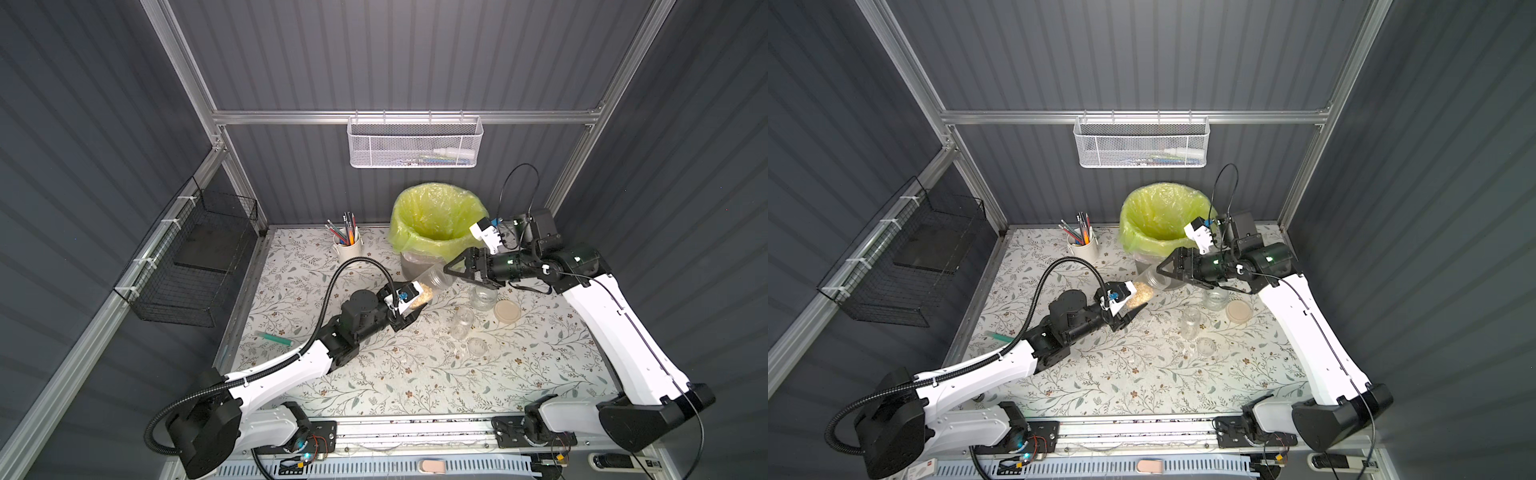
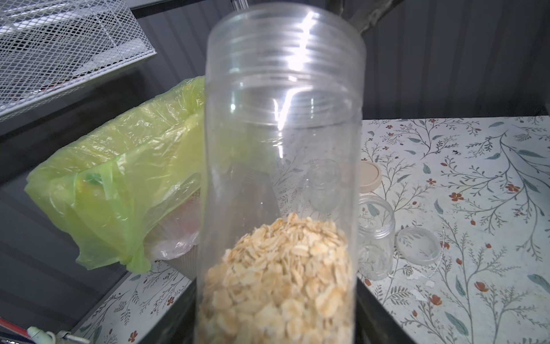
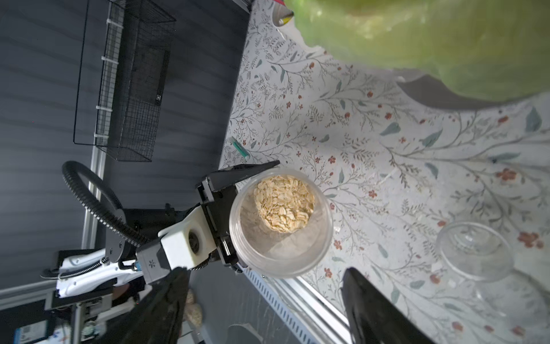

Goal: Empty expired oatmeal from jars
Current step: Unscrew the lid from the jar.

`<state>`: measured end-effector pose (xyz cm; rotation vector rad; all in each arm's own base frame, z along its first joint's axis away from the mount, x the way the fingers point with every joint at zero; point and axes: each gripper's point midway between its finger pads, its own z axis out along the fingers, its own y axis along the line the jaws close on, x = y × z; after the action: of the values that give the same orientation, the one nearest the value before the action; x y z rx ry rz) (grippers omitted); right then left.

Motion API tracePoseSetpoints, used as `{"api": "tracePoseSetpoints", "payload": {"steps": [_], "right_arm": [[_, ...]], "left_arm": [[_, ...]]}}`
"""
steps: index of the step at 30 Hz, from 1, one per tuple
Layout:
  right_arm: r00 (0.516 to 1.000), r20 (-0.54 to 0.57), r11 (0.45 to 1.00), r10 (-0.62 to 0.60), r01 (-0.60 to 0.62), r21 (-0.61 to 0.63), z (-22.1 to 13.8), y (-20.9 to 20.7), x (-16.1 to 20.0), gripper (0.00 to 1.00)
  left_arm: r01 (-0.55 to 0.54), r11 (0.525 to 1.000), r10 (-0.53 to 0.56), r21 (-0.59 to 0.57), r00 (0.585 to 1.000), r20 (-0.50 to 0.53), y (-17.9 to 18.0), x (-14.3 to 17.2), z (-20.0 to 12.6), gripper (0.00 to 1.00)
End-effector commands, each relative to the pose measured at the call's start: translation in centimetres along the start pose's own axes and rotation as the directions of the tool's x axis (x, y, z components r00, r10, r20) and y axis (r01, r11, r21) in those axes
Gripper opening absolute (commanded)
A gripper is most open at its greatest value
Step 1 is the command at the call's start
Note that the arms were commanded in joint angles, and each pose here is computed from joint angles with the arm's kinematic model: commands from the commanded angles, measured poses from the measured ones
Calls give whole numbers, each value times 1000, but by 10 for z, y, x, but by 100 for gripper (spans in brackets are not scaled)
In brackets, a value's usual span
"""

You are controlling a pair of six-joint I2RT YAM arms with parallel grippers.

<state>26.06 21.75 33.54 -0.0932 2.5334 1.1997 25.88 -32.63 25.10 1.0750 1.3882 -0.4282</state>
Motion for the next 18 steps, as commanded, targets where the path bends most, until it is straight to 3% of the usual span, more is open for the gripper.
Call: {"api": "tracePoseSetpoints", "payload": {"steps": [1, 18], "right_arm": [[983, -44, 983, 176, -173, 56, 1, -12, 12, 83], [984, -105, 989, 145, -143, 29, 16, -5, -3, 84]], "left_arm": [[-58, 998, 61, -36, 997, 58, 10, -26, 1, 7], [-72, 997, 73, -25, 997, 38, 5, -22, 5, 7]]}}
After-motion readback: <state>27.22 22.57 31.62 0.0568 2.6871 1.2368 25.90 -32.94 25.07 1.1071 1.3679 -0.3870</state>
